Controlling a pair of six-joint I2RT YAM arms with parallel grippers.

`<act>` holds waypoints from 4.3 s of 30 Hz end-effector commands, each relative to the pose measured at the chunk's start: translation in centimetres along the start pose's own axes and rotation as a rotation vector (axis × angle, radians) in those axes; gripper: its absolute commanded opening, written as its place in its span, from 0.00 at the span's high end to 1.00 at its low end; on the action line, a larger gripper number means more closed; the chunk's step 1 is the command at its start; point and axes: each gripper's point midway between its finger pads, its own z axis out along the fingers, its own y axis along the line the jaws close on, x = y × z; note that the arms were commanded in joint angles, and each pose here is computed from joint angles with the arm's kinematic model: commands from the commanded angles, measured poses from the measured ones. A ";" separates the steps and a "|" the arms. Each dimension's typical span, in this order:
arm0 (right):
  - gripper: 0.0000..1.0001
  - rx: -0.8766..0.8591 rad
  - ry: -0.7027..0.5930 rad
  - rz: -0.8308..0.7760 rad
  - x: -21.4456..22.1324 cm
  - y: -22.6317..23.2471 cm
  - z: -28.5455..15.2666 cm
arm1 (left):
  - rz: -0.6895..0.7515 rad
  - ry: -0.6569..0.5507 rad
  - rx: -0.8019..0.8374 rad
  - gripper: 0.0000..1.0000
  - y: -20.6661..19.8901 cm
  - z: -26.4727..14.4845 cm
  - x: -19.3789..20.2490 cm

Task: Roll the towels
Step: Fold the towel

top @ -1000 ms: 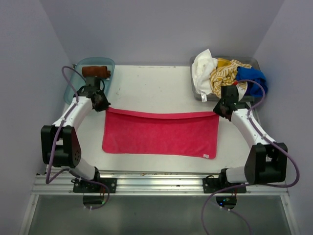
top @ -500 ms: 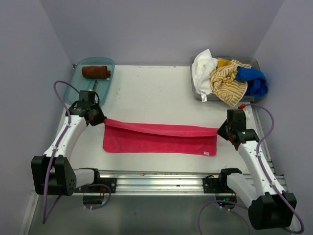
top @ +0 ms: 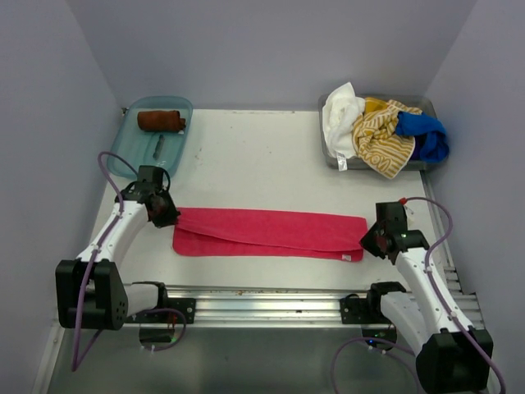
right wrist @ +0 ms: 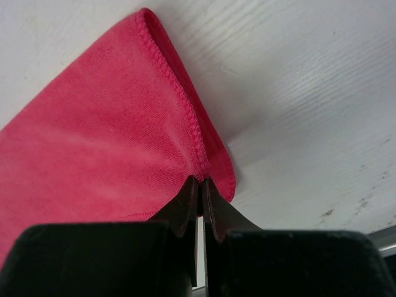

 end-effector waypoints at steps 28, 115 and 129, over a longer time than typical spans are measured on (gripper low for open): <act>1.00 0.039 -0.130 0.114 -2.1 -1.3 -2.7 | -0.148 -0.029 -0.012 1.00 0.7 -1.8 0.9; 0.73 0.022 0.013 -0.170 -4.0 3.4 3.6 | -0.079 -0.035 -0.058 0.44 -1.1 3.2 -3.4; 0.70 0.006 -0.006 -0.173 -3.9 2.9 2.0 | -0.162 0.059 -0.087 0.48 3.1 5.6 0.0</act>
